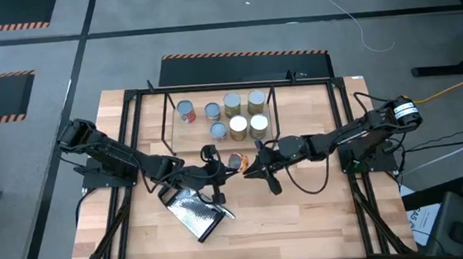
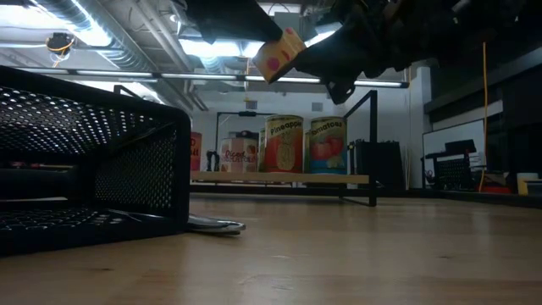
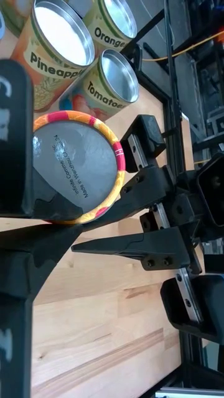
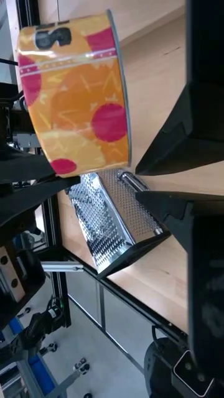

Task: Pick and place cans onto a shelf
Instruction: Put the canned pineapple rings on the shelf

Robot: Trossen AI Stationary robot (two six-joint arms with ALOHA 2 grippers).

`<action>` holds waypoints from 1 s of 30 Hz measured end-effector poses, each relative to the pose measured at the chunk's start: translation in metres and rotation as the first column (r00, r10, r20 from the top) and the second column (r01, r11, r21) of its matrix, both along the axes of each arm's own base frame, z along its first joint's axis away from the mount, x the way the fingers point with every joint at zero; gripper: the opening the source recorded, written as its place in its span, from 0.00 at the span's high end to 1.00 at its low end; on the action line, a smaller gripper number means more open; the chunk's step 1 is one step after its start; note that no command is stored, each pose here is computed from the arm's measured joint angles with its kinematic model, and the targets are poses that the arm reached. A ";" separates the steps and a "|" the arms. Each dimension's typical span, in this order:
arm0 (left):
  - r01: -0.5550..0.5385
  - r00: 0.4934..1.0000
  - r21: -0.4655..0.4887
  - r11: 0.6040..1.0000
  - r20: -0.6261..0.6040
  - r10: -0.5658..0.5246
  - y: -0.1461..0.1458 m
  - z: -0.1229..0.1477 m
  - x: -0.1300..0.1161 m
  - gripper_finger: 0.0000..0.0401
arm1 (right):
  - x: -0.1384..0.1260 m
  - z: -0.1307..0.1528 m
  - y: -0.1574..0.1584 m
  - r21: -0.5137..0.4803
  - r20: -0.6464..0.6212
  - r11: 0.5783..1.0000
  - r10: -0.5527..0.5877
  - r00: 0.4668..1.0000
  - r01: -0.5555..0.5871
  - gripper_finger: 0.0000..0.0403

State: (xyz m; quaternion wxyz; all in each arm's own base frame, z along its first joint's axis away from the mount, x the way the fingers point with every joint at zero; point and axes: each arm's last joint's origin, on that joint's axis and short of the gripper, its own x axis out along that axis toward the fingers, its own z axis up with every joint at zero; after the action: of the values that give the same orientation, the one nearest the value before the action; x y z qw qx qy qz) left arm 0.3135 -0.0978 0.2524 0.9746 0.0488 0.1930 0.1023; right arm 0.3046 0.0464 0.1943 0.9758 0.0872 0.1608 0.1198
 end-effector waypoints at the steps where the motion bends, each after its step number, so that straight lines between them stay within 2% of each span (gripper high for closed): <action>1: 0.000 1.000 0.000 1.000 0.000 0.000 0.000 0.000 0.000 1.00 | 0.000 0.000 0.000 0.000 0.000 1.000 0.000 1.000 0.000 0.86; 8: 0.000 1.000 0.000 1.000 0.000 0.000 0.000 0.000 0.000 1.00 | 0.000 0.000 -0.002 0.001 -0.005 1.000 -0.004 1.000 0.004 0.86; 12: 0.000 1.000 0.000 1.000 -0.001 0.000 0.000 0.000 0.000 1.00 | 0.000 -0.002 -0.005 0.035 -0.034 0.999 -0.019 0.999 0.020 0.85; 15: 0.000 1.000 0.000 1.000 -0.001 0.000 0.000 0.000 0.000 1.00 | 0.000 -0.003 -0.008 0.068 -0.057 0.997 -0.023 0.998 0.027 0.81; 22: 0.000 1.000 0.000 1.000 -0.001 0.000 0.000 0.000 0.000 1.00 | 0.001 -0.003 -0.013 0.096 -0.068 0.994 -0.054 0.996 0.060 0.62; 30: 0.000 1.000 0.000 1.000 -0.002 0.000 0.000 0.000 0.000 1.00 | 0.001 -0.002 -0.012 0.111 -0.053 0.994 -0.012 0.999 0.018 0.60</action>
State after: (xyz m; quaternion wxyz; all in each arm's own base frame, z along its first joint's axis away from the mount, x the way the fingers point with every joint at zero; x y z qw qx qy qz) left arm 0.3135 -0.0978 0.2522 0.9745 0.0490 0.1938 0.1024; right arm 0.3053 0.0348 0.1925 0.9657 0.1460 0.1788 0.1189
